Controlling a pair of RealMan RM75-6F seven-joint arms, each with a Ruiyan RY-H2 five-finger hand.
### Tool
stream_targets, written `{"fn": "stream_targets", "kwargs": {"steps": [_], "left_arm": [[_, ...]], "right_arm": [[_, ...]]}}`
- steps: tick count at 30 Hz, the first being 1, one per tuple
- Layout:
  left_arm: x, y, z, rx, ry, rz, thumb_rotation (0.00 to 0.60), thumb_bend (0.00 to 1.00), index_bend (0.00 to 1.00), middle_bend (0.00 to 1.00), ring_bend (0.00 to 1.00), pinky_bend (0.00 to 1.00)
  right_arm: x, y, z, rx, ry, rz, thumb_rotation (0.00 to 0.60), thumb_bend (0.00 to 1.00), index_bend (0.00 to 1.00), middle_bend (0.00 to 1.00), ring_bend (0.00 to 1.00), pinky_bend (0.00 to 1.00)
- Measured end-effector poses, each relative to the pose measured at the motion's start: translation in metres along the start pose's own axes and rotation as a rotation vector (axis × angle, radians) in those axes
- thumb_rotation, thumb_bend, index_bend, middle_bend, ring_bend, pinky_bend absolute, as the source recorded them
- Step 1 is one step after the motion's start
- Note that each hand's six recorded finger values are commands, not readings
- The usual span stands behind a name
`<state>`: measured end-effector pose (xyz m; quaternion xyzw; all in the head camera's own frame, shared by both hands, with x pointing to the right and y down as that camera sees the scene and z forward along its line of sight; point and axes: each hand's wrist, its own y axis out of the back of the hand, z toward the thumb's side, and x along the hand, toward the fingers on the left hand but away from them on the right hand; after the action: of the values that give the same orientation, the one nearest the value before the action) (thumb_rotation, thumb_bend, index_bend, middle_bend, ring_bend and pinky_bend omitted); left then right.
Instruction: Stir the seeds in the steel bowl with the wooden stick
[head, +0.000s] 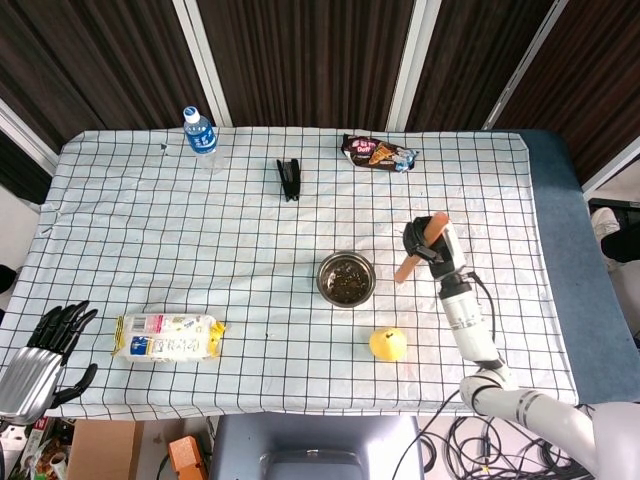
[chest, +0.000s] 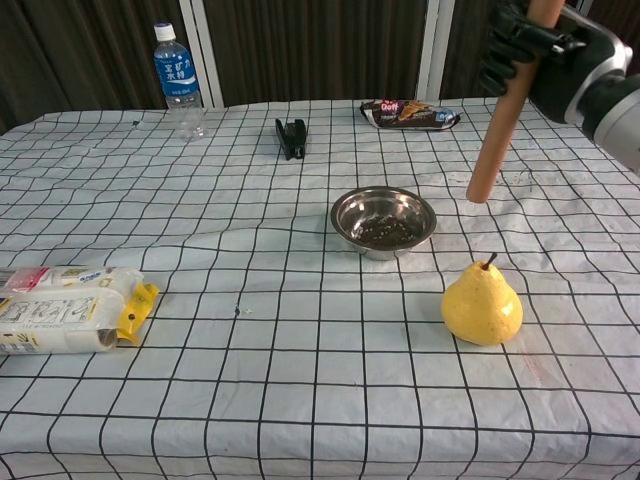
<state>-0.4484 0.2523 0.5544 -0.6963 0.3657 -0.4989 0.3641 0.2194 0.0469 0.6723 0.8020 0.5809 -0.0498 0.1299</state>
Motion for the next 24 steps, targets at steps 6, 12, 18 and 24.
{"fn": "stream_targets", "kwargs": {"steps": [6,12,18,24], "left_arm": [[0.000,0.001,-0.002,-0.006,0.005,-0.001,0.600,0.39,0.00,0.00,0.00,0.00],[0.002,0.001,-0.004,-0.010,0.008,-0.002,0.600,0.39,0.00,0.00,0.00,0.00],[0.002,0.001,-0.006,-0.012,0.011,-0.006,0.600,0.40,0.00,0.00,0.00,0.00],[0.001,0.002,-0.006,-0.016,0.011,-0.003,0.600,0.40,0.00,0.00,0.00,0.00]], "right_arm": [[-0.020,-0.067,0.012,0.176,0.080,0.102,0.600,0.75,1.00,1.00,1.00,1.00],[-0.032,-0.129,0.001,0.241,0.103,0.187,0.600,0.76,1.00,1.00,1.00,1.00],[-0.034,-0.142,-0.028,0.240,0.050,0.189,0.600,0.76,1.00,1.00,1.00,1.00],[-0.033,-0.141,-0.049,0.231,0.009,0.185,0.600,0.76,1.00,1.00,1.00,1.00]]}}
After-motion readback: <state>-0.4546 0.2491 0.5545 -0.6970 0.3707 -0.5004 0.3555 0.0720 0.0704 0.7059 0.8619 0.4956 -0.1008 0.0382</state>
